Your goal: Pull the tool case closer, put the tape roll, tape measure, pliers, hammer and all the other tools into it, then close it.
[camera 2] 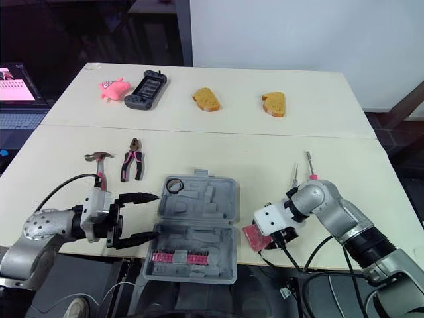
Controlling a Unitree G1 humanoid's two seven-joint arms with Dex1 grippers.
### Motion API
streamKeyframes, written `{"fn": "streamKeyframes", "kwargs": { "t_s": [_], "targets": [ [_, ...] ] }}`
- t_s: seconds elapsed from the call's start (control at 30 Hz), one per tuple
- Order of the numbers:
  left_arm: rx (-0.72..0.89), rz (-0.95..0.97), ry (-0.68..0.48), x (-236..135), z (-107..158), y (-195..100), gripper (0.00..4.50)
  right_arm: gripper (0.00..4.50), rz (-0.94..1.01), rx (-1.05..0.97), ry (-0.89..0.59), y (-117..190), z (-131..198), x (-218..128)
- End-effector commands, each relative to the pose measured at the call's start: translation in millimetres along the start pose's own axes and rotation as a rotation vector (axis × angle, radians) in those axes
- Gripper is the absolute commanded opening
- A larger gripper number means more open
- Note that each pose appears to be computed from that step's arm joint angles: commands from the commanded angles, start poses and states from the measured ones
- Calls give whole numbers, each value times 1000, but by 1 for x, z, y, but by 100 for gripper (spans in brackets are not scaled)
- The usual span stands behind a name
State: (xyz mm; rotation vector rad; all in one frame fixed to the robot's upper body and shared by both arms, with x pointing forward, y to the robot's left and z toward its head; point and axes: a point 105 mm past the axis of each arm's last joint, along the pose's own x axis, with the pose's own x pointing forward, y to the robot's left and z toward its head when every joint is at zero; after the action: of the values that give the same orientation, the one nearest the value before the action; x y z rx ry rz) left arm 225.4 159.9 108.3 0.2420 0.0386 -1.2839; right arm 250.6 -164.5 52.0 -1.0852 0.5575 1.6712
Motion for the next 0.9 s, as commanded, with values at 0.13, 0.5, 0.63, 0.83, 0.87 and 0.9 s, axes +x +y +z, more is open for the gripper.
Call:
{"fn": "streamKeyframes", "kwargs": {
  "t_s": [0.13,0.5,0.63,0.83,0.87,0.9],
  "targets": [
    [28,-53,-33,-11,9,-1,450,290,-137,86,-92,-15,43,-54],
    [43,0,-92,-27,12,20,450,290,-312,365,-29,-67,94,-64],
    [36,2,-102,-28,13,23,450,290,-310,420,37,-84,100,-50],
    [45,5,-92,-30,14,23,450,290,-330,394,152,-96,98,-36],
    [48,5,-91,-31,14,23,450,290,-340,384,171,-98,95,-35],
    [49,6,-90,-31,14,23,450,290,-354,362,196,-101,93,-34]
  ]
}}
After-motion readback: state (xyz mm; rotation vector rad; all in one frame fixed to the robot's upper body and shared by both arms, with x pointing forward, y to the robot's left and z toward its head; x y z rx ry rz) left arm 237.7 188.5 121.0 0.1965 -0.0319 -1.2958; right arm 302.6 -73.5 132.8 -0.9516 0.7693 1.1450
